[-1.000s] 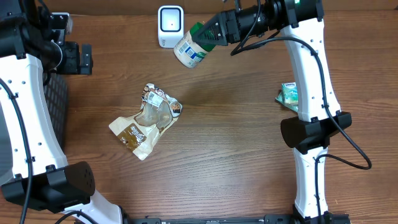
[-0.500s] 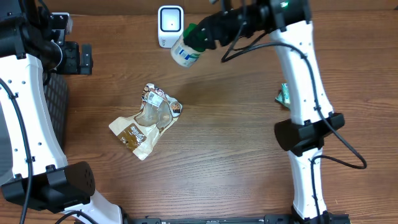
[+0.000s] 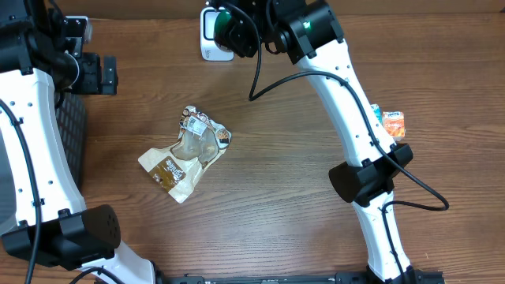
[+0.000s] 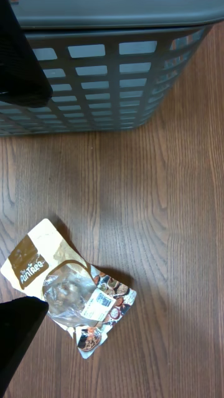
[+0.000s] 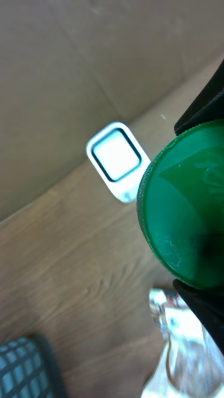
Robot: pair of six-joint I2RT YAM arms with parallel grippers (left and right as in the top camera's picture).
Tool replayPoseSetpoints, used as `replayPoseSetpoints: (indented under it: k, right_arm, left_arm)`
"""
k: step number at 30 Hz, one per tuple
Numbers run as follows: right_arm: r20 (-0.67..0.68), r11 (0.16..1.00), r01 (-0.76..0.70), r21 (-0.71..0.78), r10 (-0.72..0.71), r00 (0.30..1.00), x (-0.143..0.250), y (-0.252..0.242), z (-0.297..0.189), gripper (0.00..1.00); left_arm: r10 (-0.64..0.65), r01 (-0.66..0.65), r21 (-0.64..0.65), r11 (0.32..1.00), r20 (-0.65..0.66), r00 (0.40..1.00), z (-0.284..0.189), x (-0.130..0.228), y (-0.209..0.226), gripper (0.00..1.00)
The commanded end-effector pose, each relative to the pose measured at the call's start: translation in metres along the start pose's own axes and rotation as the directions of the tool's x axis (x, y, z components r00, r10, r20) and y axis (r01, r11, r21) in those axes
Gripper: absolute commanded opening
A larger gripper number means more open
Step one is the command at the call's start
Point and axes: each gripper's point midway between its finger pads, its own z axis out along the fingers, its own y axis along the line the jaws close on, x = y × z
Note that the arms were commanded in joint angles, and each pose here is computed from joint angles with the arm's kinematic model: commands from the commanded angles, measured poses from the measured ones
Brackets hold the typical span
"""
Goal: Scan the item barcode
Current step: 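Lift the jar and hold it in front of the scanner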
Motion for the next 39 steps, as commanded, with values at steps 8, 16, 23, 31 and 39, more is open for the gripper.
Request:
replayPoseSetpoints:
  k: [8,16,23,31,39]
  right_arm:
    - [0.097,0.963,0.163,0.216,-0.187,0.978,-0.012,-0.042,0.049,0.53]
    - [0.135,0.836,0.406,0.368,-0.48,0.867,-0.018,-0.054,0.082,0.52]
    - [0.171,0.773,0.424,0.472,-0.552,0.816,-0.018,-0.066,0.102,0.52]
    - [0.111,0.664,0.516,0.541,-0.665,0.739,0.003,-0.074,0.138,0.48]
    - [0.064,0.665,0.529,0.528,-0.652,0.755,0.027,-0.076,0.159,0.5]
  left_arm:
    - [0.021,-0.021,0.007,1.0,0.004,1.0,0.0,-0.002,-0.002,0.99]
    - [0.021,-0.021,0.007,1.0,0.004,1.0,0.0,-0.002,-0.002,1.0]
    - [0.021,-0.021,0.007,1.0,0.004,1.0,0.0,-0.002,-0.002,1.0]
    - [0.021,-0.021,0.007,1.0,0.004,1.0,0.0,-0.002,-0.002,0.99]
    - [0.021,-0.021,0.007,1.0,0.004,1.0,0.0,-0.002,-0.002,0.99]
